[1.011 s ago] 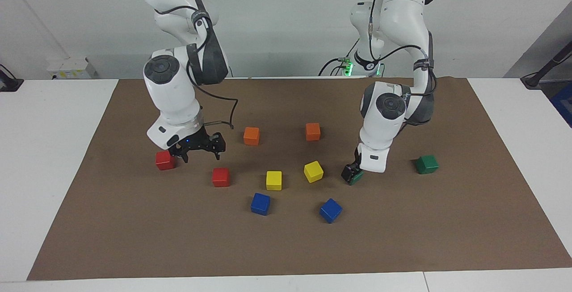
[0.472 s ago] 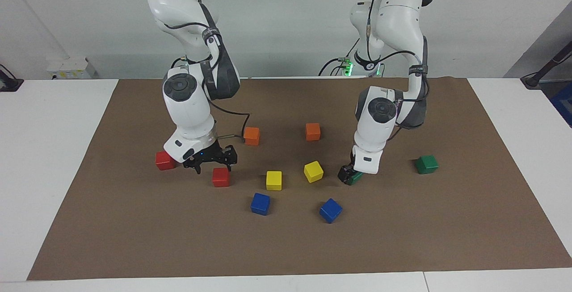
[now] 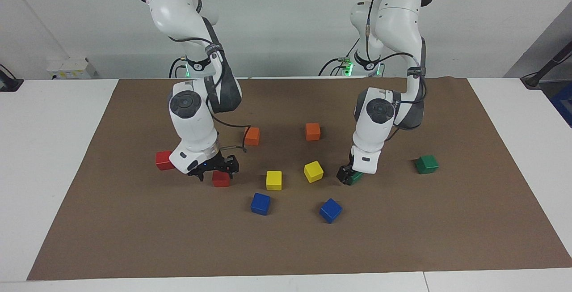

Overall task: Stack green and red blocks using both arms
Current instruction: 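Grasp the second green with the left gripper while the right gripper grasps red, then lower the left gripper's green onto green while the right gripper stacks red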

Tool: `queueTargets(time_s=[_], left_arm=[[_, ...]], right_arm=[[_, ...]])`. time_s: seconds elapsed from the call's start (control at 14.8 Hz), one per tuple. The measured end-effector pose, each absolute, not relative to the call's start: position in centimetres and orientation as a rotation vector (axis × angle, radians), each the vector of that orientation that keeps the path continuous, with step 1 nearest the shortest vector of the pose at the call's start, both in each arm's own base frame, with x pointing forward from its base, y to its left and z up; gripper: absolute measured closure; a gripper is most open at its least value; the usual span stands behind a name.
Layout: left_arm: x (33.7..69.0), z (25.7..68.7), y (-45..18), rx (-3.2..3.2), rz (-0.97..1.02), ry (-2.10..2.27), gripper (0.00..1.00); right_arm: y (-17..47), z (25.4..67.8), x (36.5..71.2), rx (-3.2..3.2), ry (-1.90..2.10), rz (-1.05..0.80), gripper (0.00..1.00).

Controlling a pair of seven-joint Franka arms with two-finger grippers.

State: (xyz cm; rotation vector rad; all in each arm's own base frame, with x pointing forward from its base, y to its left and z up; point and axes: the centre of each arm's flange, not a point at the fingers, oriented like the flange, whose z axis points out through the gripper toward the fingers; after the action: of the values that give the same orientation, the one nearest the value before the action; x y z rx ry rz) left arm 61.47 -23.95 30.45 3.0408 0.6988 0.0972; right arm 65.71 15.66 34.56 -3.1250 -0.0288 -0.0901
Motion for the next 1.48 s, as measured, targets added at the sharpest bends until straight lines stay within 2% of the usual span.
queueTargets(time_s=[0.54, 0.67, 0.81, 0.94, 1.01, 1.21, 1.48], left_arm=[[61.4, 30.5, -24.3, 3.031, 0.103, 0.719, 0.0], [61.3, 30.5, -24.4, 3.031, 0.102, 0.717, 0.22], [61.3, 30.5, -24.3, 3.04, 0.094, 0.717, 0.45], [61.4, 31.0, -23.9, 3.092, 0.063, 0.71, 0.45], [61.8, 31.9, -23.5, 3.118, 0.052, 0.707, 0.45], [62.5, 36.8, -20.3, 3.164, 0.029, 0.623, 0.45], [62.6, 42.1, -10.9, 3.211, -0.058, 0.313, 0.45]], right_arm=[[15.7, 30.9, 64.3, -3.124, -0.017, -0.095, 0.0], [15.6, 30.0, 63.9, -3.123, -0.017, -0.096, 0.0], [15.6, 29.6, 63.6, -3.125, -0.01, -0.086, 0.2], [15.6, 29.5, 63.6, -3.125, 0.032, -0.083, 0.42], [15.8, 29.6, 63.5, -3.124, 0.045, -0.08, 0.45], [16.2, 31.1, 63.6, -3.132, 0.052, -0.045, 0.45], [12.9, 39.2, 64.6, -3.147, 0.09, -0.084, 0.45]])
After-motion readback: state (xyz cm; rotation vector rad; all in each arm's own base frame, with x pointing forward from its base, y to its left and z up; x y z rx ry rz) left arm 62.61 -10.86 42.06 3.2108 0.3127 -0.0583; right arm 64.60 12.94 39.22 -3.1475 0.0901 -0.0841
